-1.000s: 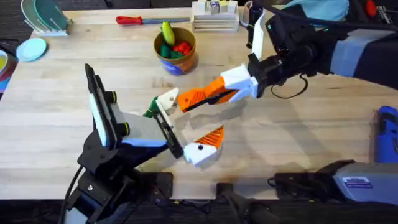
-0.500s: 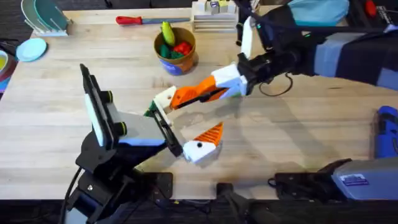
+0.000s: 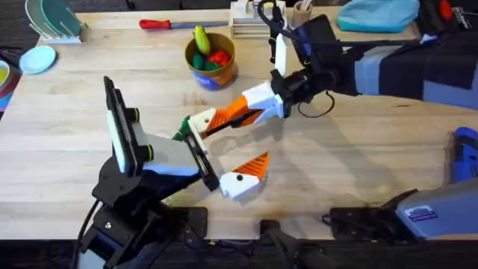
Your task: Pick up the gripper from the table and insert it into the empty holder that is missing its gripper. Then pick up a screw, insert it into the mounting hole, and use the screwdriver to tighten it. Finally, clean up the table by picking up the vegetable and placing it into the bucket.
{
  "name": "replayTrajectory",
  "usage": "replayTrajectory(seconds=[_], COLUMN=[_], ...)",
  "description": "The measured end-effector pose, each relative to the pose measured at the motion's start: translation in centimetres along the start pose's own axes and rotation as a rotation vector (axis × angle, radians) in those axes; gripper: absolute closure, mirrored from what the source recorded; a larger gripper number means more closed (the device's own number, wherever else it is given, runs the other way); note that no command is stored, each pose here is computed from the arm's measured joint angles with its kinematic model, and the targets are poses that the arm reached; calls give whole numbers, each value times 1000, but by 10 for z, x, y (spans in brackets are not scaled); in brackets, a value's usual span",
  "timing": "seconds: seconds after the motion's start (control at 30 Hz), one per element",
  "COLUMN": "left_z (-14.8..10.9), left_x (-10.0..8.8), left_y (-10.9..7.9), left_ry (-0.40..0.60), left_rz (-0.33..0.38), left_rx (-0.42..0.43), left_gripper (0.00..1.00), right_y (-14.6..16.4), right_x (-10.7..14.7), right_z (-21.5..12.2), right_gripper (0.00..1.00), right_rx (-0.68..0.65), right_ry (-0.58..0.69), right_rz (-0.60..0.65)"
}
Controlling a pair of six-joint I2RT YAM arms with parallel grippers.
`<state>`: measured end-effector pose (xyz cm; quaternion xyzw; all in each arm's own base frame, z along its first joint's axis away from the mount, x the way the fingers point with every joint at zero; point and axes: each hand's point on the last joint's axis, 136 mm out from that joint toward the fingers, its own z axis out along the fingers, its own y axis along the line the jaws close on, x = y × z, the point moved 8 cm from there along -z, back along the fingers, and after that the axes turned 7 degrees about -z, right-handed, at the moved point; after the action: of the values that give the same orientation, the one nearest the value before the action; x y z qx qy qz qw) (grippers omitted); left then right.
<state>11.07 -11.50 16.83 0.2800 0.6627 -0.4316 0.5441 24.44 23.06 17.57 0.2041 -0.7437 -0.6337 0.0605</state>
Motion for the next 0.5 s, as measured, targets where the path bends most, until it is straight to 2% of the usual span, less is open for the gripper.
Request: replayTrajectory(seconds=[0.2, 0.5], left_z=[0, 1], left_x=[0, -1], left_y=[0, -4], left_ry=[0, -3], left_rz=[-2, -19], left_rx=[-1, 28], left_gripper=[9, 7], right_y=[0, -1], right_x=[0, 4], right_z=[0, 11], right_gripper=[991, 555], right_rx=[0, -3], right_ry=[0, 33], right_rz=[2, 14])
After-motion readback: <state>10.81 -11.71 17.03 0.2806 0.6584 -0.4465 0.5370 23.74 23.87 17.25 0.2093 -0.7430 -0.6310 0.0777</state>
